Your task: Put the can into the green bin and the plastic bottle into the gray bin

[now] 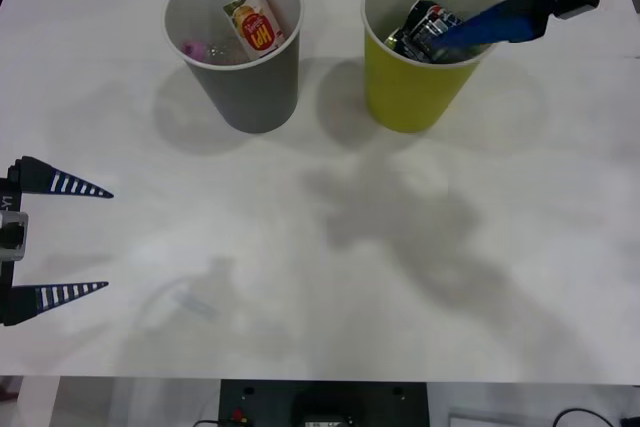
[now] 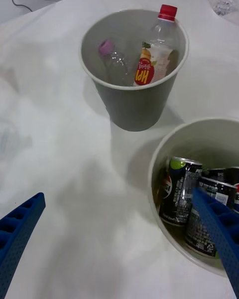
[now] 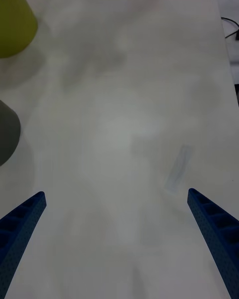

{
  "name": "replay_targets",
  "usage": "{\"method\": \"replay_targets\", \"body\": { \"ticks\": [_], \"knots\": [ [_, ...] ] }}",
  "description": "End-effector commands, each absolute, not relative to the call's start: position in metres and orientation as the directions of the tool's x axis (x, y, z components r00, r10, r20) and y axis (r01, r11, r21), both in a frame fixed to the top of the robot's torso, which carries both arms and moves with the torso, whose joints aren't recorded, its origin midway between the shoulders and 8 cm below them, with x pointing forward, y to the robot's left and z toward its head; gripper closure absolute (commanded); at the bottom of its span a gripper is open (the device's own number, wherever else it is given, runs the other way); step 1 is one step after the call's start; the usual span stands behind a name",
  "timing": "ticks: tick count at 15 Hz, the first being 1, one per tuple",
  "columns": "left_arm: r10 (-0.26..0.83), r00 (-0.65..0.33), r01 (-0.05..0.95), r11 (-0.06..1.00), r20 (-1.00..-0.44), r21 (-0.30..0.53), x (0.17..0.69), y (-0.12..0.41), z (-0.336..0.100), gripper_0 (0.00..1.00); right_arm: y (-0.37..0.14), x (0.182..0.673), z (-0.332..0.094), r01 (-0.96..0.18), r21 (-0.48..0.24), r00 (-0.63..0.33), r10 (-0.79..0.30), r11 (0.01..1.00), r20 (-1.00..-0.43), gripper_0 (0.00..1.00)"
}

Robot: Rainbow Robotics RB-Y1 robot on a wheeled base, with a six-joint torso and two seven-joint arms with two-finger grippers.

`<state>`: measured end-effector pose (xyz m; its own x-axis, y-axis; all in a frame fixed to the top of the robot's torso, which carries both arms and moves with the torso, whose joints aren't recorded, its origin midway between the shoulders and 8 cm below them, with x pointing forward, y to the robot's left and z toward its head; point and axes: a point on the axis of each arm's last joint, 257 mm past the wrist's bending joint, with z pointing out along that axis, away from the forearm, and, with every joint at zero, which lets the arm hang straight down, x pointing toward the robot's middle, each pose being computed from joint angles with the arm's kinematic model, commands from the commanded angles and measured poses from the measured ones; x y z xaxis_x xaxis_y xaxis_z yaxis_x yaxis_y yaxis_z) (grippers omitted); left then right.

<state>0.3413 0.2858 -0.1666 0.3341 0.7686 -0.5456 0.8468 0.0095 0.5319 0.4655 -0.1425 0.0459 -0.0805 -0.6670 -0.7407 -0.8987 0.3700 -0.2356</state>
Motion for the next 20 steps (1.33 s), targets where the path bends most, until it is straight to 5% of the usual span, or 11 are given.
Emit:
{"method": "replay_targets", "body": {
  "ticks": [1, 9, 20],
  "knots": [
    [0.769, 0.334, 0.847, 0.010, -0.546, 0.532, 0.341, 0.286, -0.167, 0.02, -0.167, 0.441, 0.024, -0.908, -0.276, -0.012, -0.679, 0.315, -0.734, 0.00],
    [0.769, 0.334, 0.847, 0.010, -0.546, 0.532, 0.341, 0.286, -0.167, 0.02, -0.220, 0.383, -0.043, -0.906, -0.383, 0.151, -0.710, 0.178, -0.688, 0.00],
    [0.769, 0.334, 0.847, 0.010, -0.546, 0.532, 0.341, 0.286, -0.167, 0.02, -0.254, 0.340, -0.116, -0.899, -0.427, 0.213, -0.759, 0.095, -0.616, 0.00]
  ]
}}
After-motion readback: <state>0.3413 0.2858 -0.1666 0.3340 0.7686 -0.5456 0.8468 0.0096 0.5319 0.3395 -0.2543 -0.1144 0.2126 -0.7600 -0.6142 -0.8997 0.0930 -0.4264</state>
